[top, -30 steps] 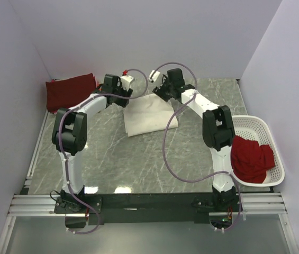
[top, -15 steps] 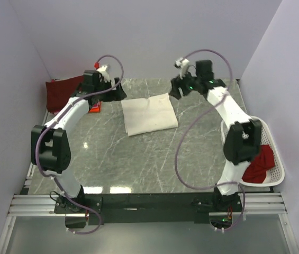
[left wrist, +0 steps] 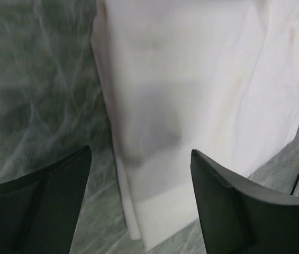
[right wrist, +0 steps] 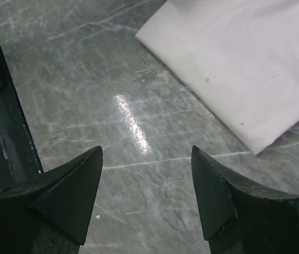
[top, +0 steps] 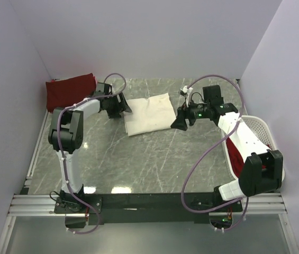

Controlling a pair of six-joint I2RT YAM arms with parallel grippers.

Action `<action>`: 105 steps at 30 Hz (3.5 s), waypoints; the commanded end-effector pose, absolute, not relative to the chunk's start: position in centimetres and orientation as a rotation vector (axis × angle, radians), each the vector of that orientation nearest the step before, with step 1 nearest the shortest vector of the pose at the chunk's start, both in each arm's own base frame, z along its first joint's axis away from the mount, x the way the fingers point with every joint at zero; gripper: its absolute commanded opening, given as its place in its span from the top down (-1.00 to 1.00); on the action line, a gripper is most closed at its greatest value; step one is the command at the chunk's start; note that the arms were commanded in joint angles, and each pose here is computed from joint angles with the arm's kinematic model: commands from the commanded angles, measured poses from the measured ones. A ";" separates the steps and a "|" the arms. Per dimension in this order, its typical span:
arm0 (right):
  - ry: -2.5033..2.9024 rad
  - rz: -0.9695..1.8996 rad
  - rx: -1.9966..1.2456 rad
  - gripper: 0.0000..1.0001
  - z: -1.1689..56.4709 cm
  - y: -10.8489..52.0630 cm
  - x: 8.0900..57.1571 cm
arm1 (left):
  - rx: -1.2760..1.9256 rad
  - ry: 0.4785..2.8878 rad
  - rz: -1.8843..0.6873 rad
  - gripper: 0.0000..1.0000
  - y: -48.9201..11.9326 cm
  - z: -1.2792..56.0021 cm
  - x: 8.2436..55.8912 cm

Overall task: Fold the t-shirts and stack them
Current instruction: Neatly place the folded tshirt to the corner

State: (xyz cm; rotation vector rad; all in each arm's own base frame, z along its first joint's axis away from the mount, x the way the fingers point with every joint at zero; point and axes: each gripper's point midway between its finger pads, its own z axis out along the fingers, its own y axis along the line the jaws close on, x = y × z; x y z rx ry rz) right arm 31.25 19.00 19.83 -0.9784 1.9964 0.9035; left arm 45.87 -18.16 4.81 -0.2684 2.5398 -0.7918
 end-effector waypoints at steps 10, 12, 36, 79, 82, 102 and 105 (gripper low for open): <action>1.924 0.955 -0.945 -0.48 21.6 18.1 31.4 | -0.331 2.738 -0.989 -0.10 -21.2 -1.2 45.0; 1.927 0.961 -0.937 -0.48 21.6 17.9 31.4 | -0.333 2.751 -1.020 0.06 -21.7 -1.6 44.3; 1.938 0.966 -0.891 -0.46 21.5 15.9 31.4 | 0.160 2.466 -0.461 0.99 -14.6 13.7 46.9; 1.924 0.905 -0.920 -0.44 21.6 15.4 31.0 | 0.127 1.884 0.167 0.99 -3.7 38.7 50.8; 1.927 0.905 -0.918 -0.44 21.6 15.4 31.0 | 0.114 1.858 0.162 0.99 -3.4 40.0 50.3; 1.925 0.898 -0.920 -0.43 21.6 15.3 31.0 | -0.030 1.810 0.132 0.99 1.8 42.1 49.1; 1.927 0.898 -0.919 -0.43 21.6 15.3 31.0 | -0.043 1.841 0.115 0.99 2.6 40.7 50.4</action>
